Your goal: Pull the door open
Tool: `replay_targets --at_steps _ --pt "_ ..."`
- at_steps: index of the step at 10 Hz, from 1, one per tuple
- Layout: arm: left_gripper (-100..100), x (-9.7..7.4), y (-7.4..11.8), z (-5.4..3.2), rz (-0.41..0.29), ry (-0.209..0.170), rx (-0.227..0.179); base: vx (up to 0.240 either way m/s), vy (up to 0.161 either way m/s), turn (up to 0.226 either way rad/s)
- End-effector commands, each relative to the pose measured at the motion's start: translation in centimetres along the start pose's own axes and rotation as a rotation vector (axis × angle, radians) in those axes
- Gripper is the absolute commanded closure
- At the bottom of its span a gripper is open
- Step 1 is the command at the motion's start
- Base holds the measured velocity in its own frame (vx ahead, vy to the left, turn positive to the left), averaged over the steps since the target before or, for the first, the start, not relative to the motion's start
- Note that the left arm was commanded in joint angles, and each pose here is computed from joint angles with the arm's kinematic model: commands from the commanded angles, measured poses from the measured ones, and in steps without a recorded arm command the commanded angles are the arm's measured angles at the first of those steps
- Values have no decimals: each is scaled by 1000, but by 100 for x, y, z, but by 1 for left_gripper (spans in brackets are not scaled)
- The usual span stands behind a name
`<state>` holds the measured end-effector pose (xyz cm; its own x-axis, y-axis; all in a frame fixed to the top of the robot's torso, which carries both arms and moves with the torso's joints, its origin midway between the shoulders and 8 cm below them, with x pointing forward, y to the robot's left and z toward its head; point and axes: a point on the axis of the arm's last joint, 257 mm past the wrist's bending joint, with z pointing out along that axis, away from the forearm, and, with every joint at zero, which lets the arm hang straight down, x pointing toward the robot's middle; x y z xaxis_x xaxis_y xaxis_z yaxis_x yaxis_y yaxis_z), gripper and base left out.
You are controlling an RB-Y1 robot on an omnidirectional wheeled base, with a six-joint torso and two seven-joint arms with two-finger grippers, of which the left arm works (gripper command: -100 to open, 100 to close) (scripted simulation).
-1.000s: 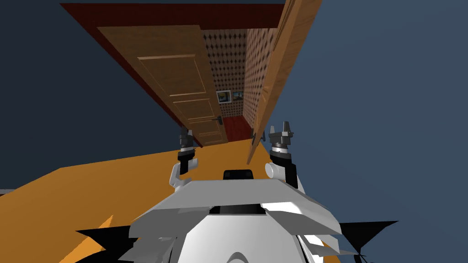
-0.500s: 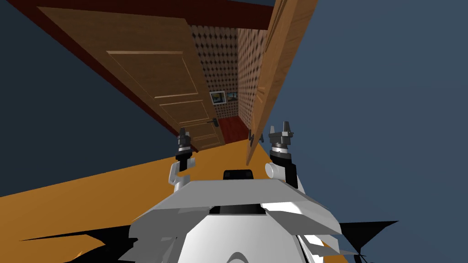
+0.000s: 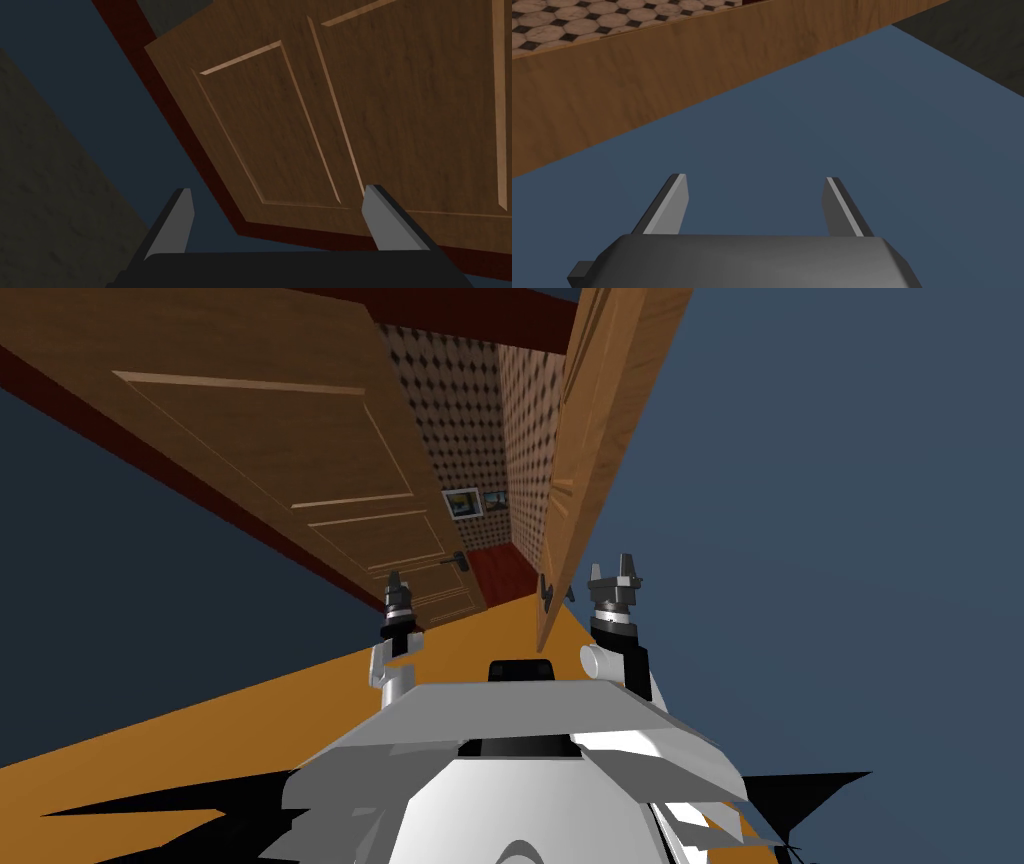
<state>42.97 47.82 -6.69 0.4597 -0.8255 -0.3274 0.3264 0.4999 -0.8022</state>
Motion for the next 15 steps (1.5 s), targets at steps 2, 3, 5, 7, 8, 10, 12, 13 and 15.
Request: replay_targets --at_steps 2,3,5,7,8,10,12,13,15 --pt "-100 -184 303 -36 3 -36 -68 67 59 -180" --pt "-100 -242 416 -47 2 -50 -94 69 52 -206" --pt "-100 -348 642 -82 -5 -78 -146 91 59 -179" --pt "-100 -434 862 -133 -18 -106 -197 79 71 -188" --pt "-100 -469 969 -164 -27 -120 -223 69 67 -166" --pt "-100 -523 1180 -237 -47 -147 -274 69 68 -180" --pt "-100 -548 1374 -318 -71 -171 -322 69 72 -167" --pt "-100 -553 1470 -362 -84 -183 -346 68 60 -149" --pt "-100 -543 1643 -450 -112 -204 -390 65 69 -135"
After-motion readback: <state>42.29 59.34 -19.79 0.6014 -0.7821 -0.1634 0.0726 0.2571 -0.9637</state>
